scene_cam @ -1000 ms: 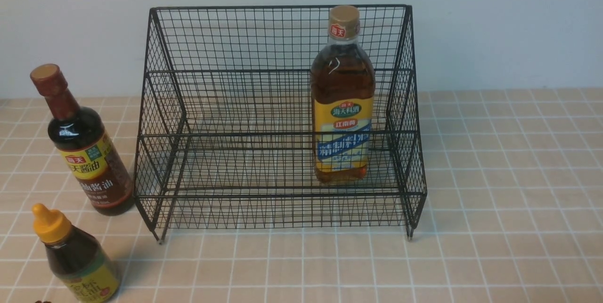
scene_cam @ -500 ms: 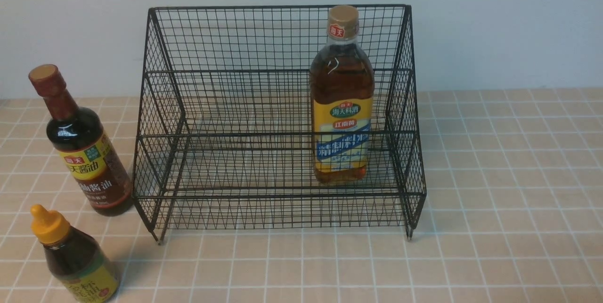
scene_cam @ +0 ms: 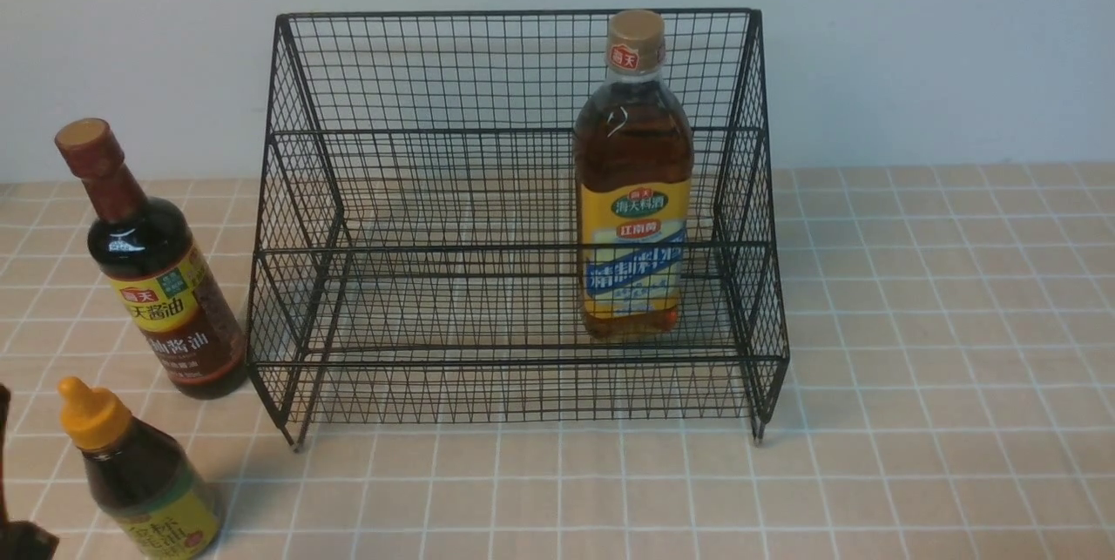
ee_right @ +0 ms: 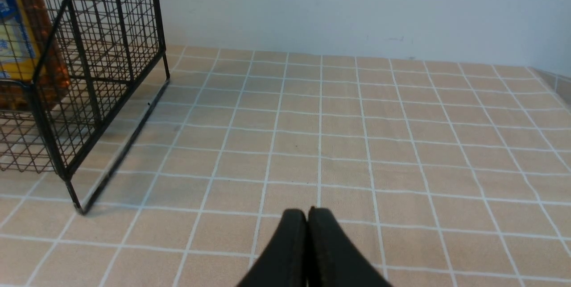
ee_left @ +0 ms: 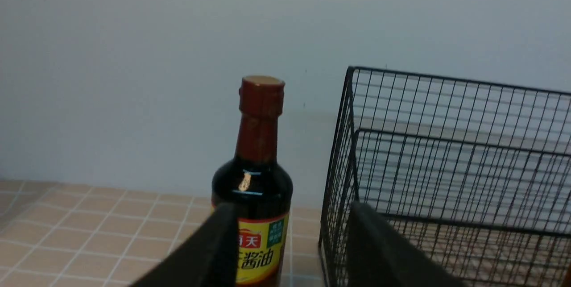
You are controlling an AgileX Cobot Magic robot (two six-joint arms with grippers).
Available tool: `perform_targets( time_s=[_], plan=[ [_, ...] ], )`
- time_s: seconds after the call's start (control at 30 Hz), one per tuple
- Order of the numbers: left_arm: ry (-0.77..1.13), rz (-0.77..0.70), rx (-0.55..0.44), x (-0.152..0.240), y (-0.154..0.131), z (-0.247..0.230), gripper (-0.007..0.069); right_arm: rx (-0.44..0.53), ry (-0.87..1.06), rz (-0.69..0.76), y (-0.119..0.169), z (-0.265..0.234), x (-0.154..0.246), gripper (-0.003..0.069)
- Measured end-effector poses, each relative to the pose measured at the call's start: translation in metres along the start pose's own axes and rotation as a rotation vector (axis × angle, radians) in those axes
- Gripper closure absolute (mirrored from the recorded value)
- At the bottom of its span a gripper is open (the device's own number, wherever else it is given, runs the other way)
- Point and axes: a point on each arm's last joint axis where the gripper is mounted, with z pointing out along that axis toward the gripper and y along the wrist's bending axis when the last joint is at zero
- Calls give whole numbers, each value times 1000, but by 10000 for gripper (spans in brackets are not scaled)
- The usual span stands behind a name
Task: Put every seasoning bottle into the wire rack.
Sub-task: Use the left arm to grab the condiment bottle closest to it
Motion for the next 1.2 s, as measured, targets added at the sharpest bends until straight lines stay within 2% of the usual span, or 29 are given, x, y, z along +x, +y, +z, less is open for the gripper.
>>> perform_targets(
  time_s=[0.07,0.1,0.17,0.2,0.33,0.37,0.4,0.47,0.57,0.8,0.87,0.93,1.0,1.2],
  plan=[
    [42,18,-42,2,0,9,196,0,0,0,0,0,0,672],
    [66,28,-23,5,1,12,151,0,0,0,0,0,0,672],
    [95,40,-33,8,1,17,112,0,0,0,0,0,0,672],
    [126,56,-50,13,3,24,57,0,0,0,0,0,0,672],
    [152,79,-84,20,5,36,16,0,0,0,0,0,0,672],
    [147,89,-145,22,6,40,13,0,0,0,0,0,0,672],
    [156,93,-102,23,7,43,12,0,0,0,0,0,0,672],
    [174,104,-114,28,8,47,13,0,0,0,0,0,0,672],
    [218,132,-118,39,9,56,31,0,0,1,0,0,0,672],
    [272,146,-47,54,3,70,116,0,0,2,0,0,0,672],
    [281,126,-49,58,3,73,172,0,0,2,0,0,0,672],
    [319,113,-59,65,4,75,293,0,0,2,0,0,0,672],
    [326,107,-63,66,4,75,359,0,0,2,0,0,0,672],
    [303,115,-38,64,2,75,363,0,0,3,0,0,0,672]
  ],
)
